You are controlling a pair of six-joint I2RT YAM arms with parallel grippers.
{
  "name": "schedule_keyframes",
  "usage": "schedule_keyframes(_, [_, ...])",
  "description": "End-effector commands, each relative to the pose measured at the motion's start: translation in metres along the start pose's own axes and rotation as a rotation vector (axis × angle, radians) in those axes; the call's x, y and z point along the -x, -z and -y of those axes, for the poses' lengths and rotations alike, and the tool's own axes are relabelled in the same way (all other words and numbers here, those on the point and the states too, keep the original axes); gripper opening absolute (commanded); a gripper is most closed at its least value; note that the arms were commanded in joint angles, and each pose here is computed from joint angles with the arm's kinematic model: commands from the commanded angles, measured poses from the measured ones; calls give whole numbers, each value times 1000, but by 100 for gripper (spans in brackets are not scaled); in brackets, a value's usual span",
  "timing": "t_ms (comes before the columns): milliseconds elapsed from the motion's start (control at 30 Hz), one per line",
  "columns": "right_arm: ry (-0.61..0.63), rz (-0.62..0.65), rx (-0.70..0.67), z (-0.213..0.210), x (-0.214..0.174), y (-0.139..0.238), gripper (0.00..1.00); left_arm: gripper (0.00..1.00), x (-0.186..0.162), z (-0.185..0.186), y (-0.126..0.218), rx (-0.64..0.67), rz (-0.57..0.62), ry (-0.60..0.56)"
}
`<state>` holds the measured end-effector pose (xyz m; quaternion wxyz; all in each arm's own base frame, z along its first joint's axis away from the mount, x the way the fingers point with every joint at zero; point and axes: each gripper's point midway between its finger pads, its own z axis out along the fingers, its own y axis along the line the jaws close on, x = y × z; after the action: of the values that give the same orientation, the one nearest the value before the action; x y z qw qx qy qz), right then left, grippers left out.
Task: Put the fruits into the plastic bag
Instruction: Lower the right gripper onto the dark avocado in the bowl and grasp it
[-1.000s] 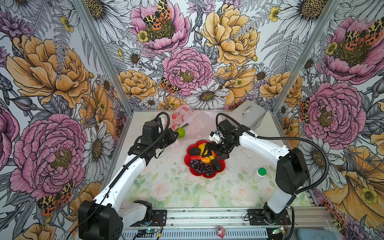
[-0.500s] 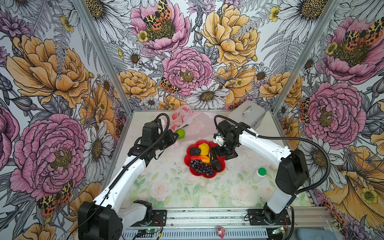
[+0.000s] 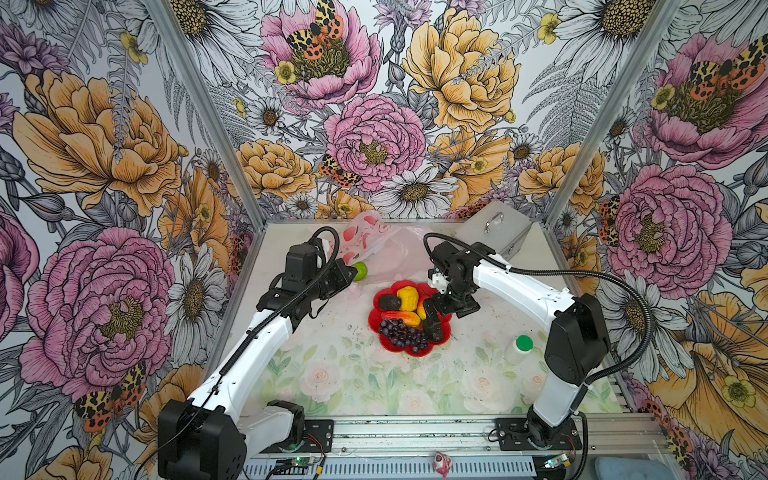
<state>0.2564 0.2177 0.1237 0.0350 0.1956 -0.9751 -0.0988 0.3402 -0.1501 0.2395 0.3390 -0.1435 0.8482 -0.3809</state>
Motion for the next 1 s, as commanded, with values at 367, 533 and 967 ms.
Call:
schedule_keyframes(367, [52,-48,-27,-12,17,-35,83,0,5,1,-3,2,11,3])
schedule_keyframes(533, [31,-61,-30,-10,20,-47,76,0,5,2,-4,-1,8,1])
schedule_keyframes(967, [-2,-84,-43,-5,21,-67,50,0,4,1,-7,-5,-11,8])
